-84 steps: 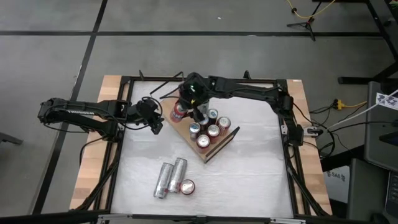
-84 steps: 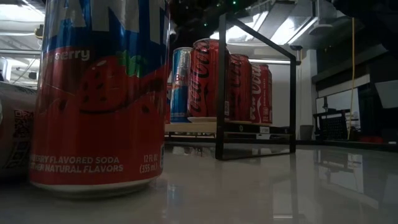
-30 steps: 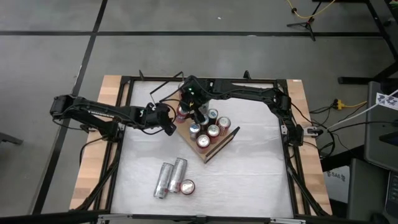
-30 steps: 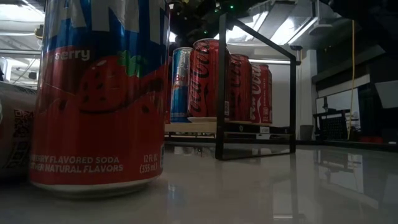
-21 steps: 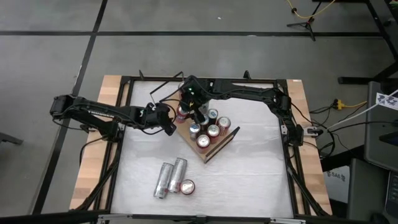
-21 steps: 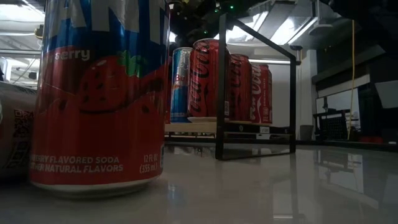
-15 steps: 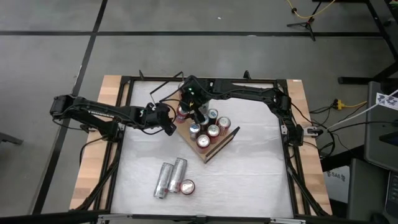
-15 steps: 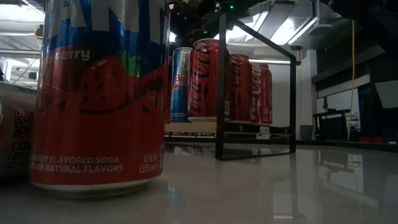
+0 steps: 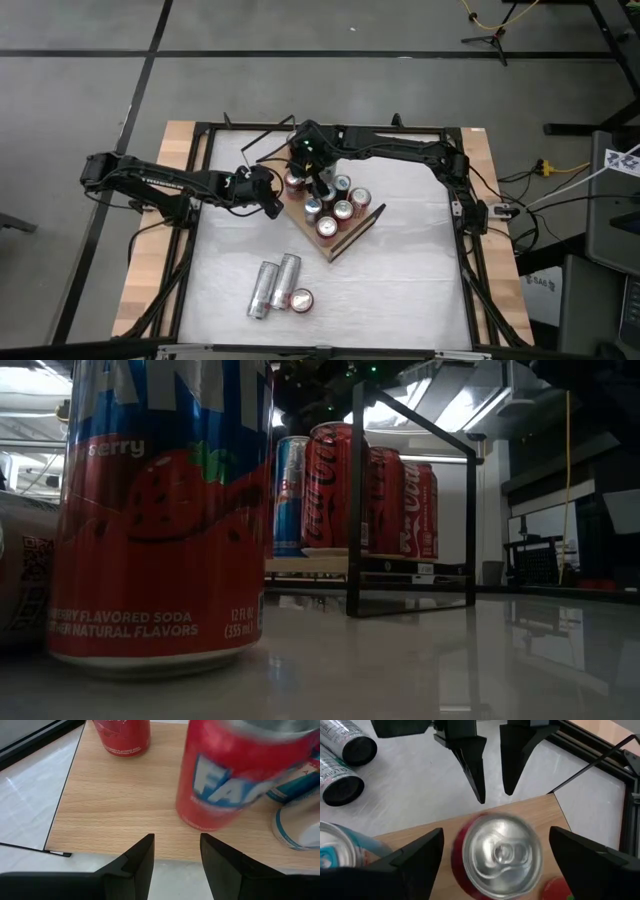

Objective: Place canned beverage on shelf
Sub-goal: Put the top red soda can on the shelf aligned with the other red soda can

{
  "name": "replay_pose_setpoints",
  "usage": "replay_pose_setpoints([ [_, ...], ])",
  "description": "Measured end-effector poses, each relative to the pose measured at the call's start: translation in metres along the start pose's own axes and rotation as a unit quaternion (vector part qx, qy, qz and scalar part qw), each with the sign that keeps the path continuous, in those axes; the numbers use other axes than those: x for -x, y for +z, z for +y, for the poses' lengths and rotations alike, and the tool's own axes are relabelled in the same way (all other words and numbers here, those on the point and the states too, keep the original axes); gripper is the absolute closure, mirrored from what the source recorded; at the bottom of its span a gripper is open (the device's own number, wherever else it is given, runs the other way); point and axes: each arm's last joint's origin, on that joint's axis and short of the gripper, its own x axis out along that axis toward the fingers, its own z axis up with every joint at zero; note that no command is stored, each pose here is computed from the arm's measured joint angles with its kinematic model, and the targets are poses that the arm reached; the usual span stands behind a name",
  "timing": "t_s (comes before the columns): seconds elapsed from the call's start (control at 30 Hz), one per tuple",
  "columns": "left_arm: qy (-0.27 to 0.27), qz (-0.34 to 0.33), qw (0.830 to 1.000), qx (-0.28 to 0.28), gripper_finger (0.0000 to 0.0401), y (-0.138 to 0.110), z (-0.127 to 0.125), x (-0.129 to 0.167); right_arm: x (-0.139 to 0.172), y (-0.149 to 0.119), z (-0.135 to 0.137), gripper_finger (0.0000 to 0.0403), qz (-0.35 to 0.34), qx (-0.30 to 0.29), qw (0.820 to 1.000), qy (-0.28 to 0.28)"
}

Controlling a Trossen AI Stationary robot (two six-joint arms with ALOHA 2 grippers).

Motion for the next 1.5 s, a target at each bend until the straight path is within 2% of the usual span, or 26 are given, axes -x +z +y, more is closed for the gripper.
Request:
replay_pose_setpoints([
  [0.47, -0.008, -0.001, 1.0, 0.0, 0.0251, 0.001, 0.001, 0.004, -0.001, -0.001, 0.0, 0.0056, 0.008, -0.001, 1.0, -0.006],
  [0.7, -0.079, -0.009, 0.997, 0.025, 0.0251, 0.008, 0.01, 0.029, 0.007, 0.003, -0.003, 0.0056, 0.031, -0.002, 0.999, -0.03],
  [0.93, -0.139, -0.04, 0.989, 0.011, 0.0251, 0.014, 0.019, 0.053, 0.04, 0.031, -0.011, 0.0056, 0.003, 0.009, 0.998, -0.055],
  [1.07, -0.171, -0.074, 0.983, 0.008, 0.0251, 0.018, 0.015, 0.061, 0.065, 0.047, -0.012, 0.0056, -0.009, 0.013, 0.998, -0.063],
  [1.2, -0.2, -0.138, 0.97, -0.008, 0.0251, 0.028, 0.002, 0.063, 0.085, 0.058, -0.012, 0.0056, -0.025, 0.019, 0.997, -0.075],
  [1.3, -0.198, -0.18, 0.963, -0.038, 0.0251, 0.034, -0.005, 0.061, 0.093, 0.061, -0.012, 0.0056, -0.035, 0.023, 0.995, -0.091],
  [1.5, -0.172, -0.196, 0.959, -0.114, 0.0251, 0.036, -0.015, 0.047, 0.101, 0.062, -0.011, 0.0056, -0.018, 0.02, 0.993, -0.111],
])
